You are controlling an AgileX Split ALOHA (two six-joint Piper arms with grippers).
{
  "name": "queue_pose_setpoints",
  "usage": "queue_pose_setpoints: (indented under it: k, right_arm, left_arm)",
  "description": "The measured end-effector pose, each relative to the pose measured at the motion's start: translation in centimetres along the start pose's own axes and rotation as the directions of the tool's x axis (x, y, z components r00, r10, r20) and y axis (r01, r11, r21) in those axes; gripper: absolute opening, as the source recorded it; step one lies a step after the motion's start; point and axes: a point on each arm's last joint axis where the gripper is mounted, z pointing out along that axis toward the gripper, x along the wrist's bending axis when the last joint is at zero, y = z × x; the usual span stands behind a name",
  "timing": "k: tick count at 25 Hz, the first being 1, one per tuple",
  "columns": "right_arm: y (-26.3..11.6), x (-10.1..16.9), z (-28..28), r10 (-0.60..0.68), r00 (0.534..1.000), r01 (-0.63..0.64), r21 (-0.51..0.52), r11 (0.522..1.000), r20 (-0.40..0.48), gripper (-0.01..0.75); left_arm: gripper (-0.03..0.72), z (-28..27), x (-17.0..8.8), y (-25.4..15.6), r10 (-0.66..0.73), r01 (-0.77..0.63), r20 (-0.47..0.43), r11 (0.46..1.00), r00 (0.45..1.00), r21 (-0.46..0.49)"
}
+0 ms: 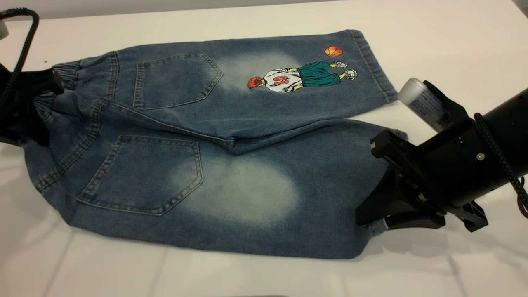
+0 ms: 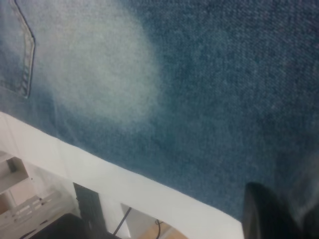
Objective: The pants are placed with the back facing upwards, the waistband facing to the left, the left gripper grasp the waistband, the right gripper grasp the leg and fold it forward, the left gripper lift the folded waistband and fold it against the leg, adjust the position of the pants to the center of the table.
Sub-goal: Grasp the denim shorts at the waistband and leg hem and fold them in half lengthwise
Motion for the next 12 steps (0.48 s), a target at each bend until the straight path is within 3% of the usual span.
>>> queue_pose_setpoints:
  k: [4, 7, 12]
  right_arm:
    - [-0.1, 0.5, 0.0, -0.021, 0.998, 0.021, 0.013, 1.000, -0.052, 0.022]
    - [0.0, 1.5, -0.1, -0.036, 0.990, 0.040, 0.026, 0.999, -0.139, 0.022]
    - [1.1, 4.3, -0.5, -0.069, 0.931, 0.088, 0.036, 0.995, -0.357, 0.022]
  left_arm:
    - [0.090, -0.2, 0.0, -0.1, 0.000, 0.000, -0.003, 1.000, 1.000, 0.011]
    - [0.090, -0.6, 0.0, -0.2, 0.005, -0.005, -0.006, 1.000, 1.000, 0.028]
    - [0.090, -2.5, -0.2, 0.1, 0.009, -0.009, 0.003, 1.000, 1.000, 0.020]
